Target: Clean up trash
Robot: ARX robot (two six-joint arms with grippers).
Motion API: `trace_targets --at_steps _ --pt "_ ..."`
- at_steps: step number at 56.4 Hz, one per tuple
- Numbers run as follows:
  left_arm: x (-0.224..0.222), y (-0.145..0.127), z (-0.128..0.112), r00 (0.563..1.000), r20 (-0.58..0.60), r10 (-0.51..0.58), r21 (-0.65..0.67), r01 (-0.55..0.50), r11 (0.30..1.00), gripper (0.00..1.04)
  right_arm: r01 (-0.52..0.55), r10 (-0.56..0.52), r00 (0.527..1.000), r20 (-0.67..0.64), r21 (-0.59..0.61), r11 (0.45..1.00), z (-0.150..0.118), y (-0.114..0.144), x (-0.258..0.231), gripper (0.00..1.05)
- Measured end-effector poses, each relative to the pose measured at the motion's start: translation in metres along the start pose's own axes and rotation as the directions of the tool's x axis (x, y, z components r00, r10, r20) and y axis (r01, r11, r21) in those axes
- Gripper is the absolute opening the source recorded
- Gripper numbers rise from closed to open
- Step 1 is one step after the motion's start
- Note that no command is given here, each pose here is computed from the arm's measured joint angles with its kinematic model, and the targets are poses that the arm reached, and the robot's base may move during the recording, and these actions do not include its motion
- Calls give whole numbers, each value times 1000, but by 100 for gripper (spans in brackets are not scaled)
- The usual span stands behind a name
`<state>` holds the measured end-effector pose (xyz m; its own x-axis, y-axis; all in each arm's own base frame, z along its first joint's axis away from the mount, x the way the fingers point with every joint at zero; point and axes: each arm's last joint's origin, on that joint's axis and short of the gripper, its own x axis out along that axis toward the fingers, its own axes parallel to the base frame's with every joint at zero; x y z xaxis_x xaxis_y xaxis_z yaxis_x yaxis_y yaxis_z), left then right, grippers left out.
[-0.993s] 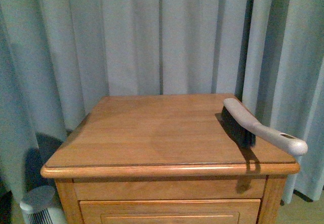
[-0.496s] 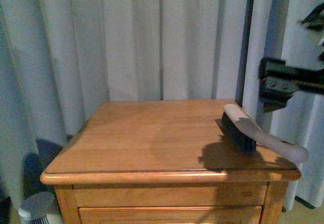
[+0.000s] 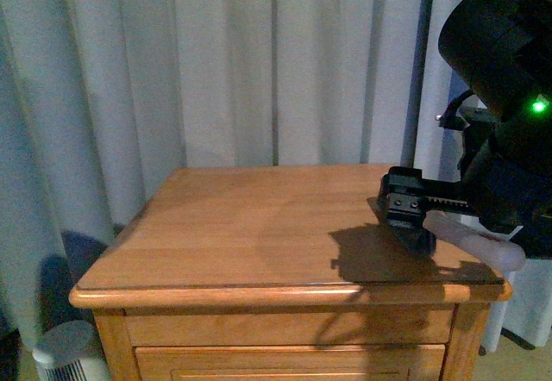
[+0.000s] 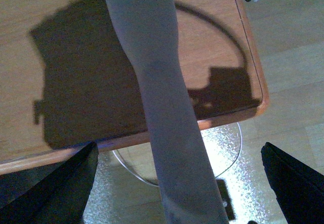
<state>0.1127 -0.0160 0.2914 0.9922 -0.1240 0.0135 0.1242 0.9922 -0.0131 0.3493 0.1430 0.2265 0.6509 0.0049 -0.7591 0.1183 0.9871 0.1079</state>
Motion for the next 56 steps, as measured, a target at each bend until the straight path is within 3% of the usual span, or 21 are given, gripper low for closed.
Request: trace_targets --at_steps 14,22,32,37,48,56 --pt "0 0 0 1000 0 0 0 0 1000 28 11 -11 1000 -5 6 1000 -1 -6 3 96" --pt "0 0 0 1000 0 0 0 0 1000 28 15 -15 1000 -14 7 1000 -2 -10 6 76" --pt "0 0 0 1000 0 0 0 0 1000 28 9 -9 1000 -14 0 1000 0 -14 7 37" --pt "0 0 0 1000 0 0 0 0 1000 28 13 -13 1000 -12 4 1000 0 -15 8 22" --pt "0 0 0 1000 0 0 0 0 1000 28 15 -15 1000 23 7 1000 5 -18 6 21" --pt "0 0 0 1000 0 0 0 0 1000 28 34 -29 985 170 -29 999 15 -17 -5 20"
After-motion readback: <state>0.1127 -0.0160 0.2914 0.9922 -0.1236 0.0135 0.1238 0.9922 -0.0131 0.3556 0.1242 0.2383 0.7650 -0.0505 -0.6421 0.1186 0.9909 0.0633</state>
